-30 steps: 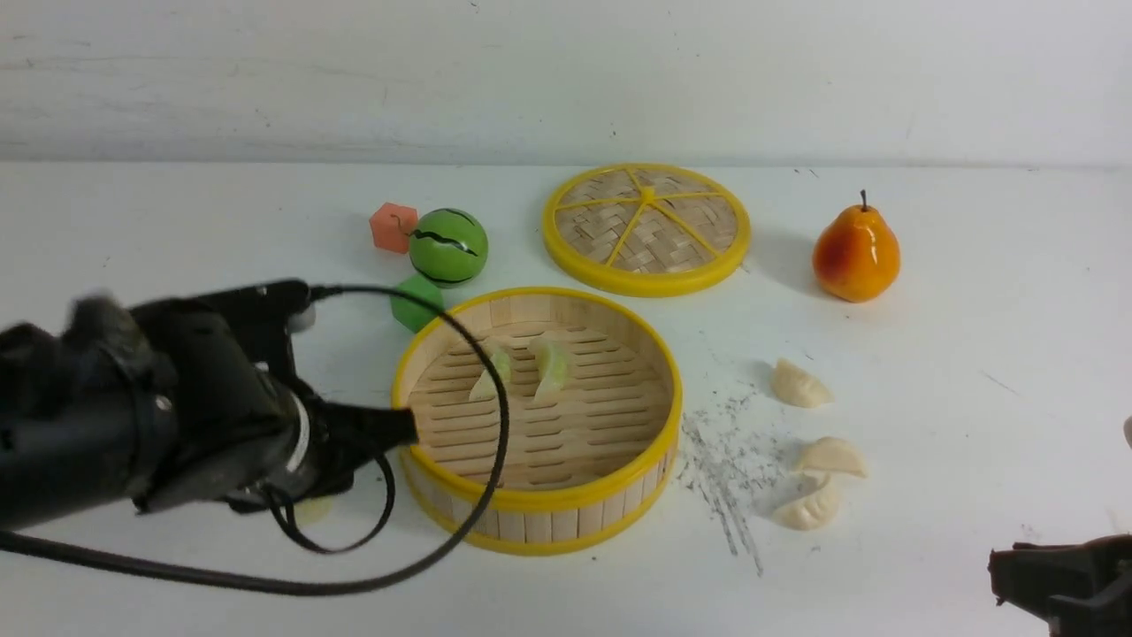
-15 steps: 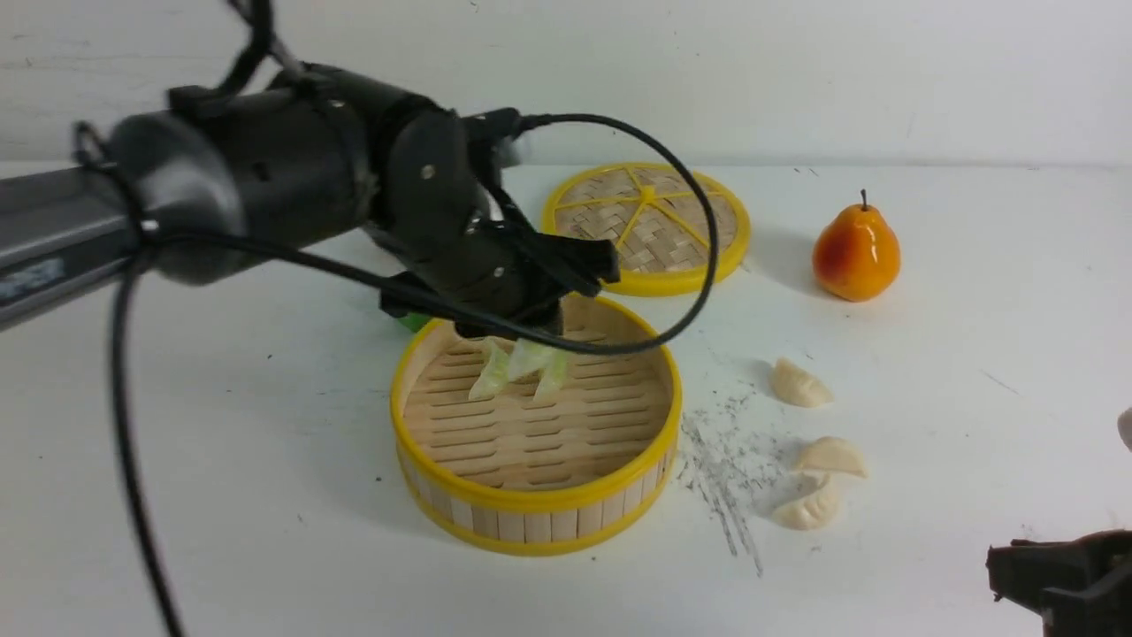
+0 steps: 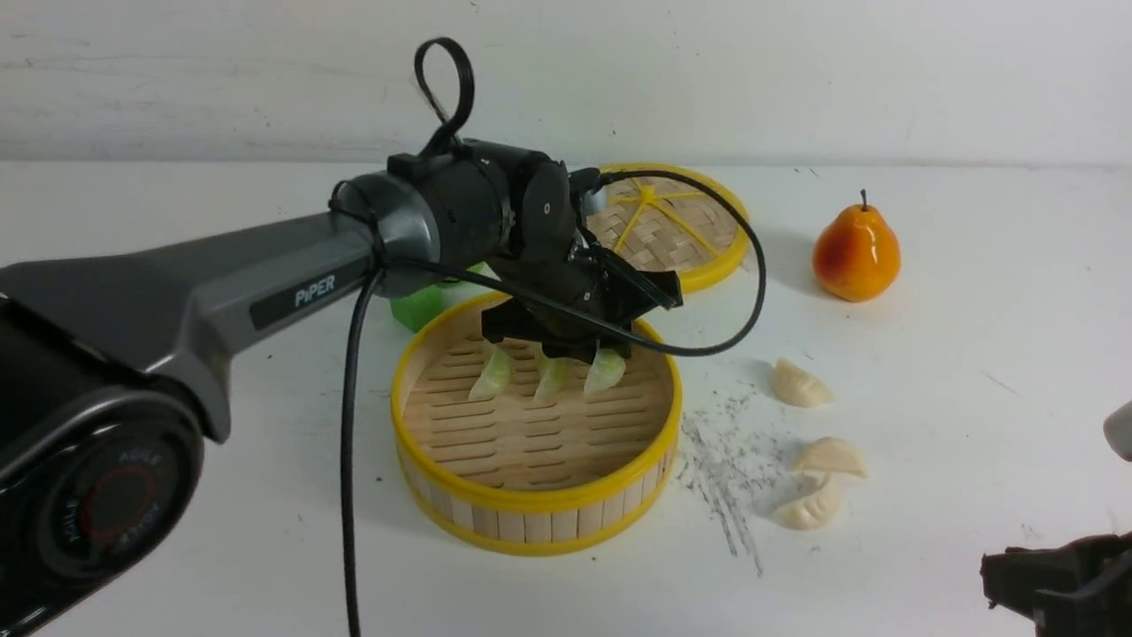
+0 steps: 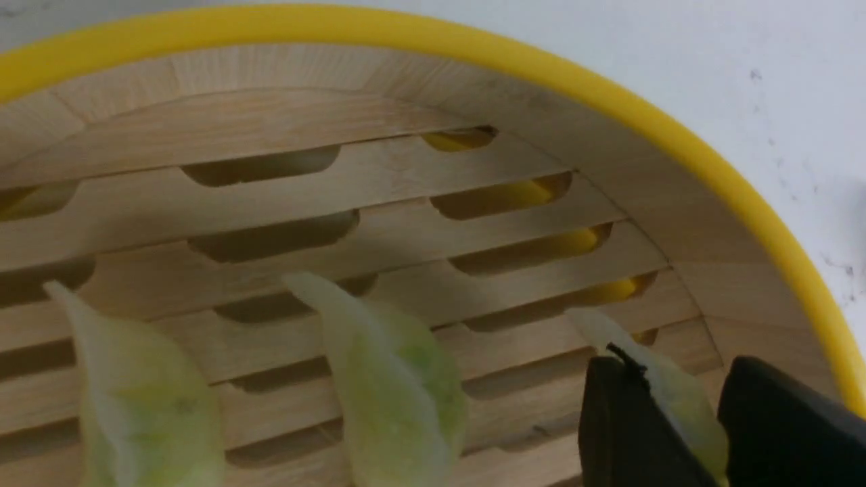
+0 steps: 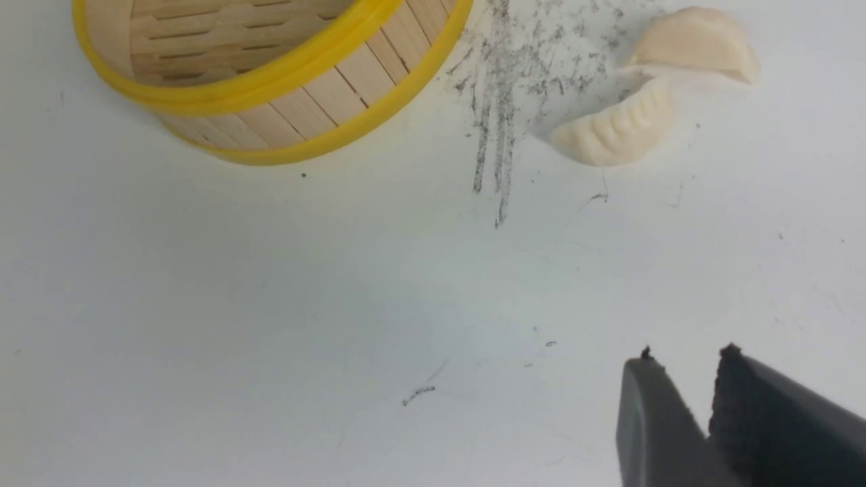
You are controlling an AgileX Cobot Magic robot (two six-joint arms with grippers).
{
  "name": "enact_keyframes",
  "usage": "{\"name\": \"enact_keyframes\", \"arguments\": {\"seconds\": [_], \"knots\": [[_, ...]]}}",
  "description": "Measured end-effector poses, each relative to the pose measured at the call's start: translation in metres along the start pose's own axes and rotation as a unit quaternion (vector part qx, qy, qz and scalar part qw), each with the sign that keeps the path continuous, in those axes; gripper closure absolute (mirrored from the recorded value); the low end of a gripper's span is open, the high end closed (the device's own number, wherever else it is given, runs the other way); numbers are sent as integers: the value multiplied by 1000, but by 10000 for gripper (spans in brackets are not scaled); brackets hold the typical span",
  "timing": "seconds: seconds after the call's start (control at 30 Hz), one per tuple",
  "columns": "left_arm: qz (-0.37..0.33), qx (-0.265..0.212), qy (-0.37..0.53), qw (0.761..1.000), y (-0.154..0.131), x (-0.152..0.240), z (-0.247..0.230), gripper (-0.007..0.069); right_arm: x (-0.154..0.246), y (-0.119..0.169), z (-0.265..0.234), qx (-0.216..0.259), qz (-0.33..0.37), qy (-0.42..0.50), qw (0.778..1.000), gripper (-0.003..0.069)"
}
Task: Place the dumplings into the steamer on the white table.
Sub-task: 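Place the dumpling into the bamboo steamer basket with the left gripper, then reach for and grasp a dumpling lying on the table beside the steamer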
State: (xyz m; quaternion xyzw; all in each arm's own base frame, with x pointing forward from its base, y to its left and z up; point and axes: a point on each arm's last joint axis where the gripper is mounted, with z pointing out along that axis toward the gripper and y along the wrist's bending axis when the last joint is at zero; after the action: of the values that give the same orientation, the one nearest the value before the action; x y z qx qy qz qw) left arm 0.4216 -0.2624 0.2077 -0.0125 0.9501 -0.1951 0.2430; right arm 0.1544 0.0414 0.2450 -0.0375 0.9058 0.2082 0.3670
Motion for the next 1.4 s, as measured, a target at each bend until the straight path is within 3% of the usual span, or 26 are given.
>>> {"name": "enact_keyframes", "arguments": {"seconds": [0.2, 0.43, 0.57, 0.7, 0.77, 0.8, 0.83, 0.97, 1.13, 1.4], "knots": [[3, 3, -13, 1000, 2, 0, 10, 417, 0, 0, 0, -1, 0, 1, 1000, 511], [8, 1, -17, 1000, 0, -3, 2, 236, 1, 1, 0, -3, 0, 5, 1000, 511], [13, 8, -24, 1000, -7, -9, -25, 196, 1, 1, 0, -3, 0, 5, 1000, 511], [60, 27, -74, 995, -22, -24, -104, 254, 1, 1, 0, -4, 1, 5, 1000, 510], [90, 28, -117, 989, -27, -30, -160, 347, 1, 1, 0, -4, 1, 5, 1000, 510], [94, 27, -122, 988, -27, -30, -166, 356, 1, 1, 0, -4, 1, 5, 1000, 510], [117, 22, -164, 979, -27, -31, -215, 448, 1, 1, 0, -4, 0, 5, 1000, 510], [146, -11, -233, 961, -16, -20, -310, 624, 1, 1, 0, -4, 0, 4, 1000, 506], [157, -80, -265, 948, 21, 20, -372, 640, 0, 1, 2, -6, -25, 11, 1000, 470], [142, -103, -263, 949, 79, 99, -376, 640, -32, 3, 17, -25, -53, 70, 996, 356]]}}
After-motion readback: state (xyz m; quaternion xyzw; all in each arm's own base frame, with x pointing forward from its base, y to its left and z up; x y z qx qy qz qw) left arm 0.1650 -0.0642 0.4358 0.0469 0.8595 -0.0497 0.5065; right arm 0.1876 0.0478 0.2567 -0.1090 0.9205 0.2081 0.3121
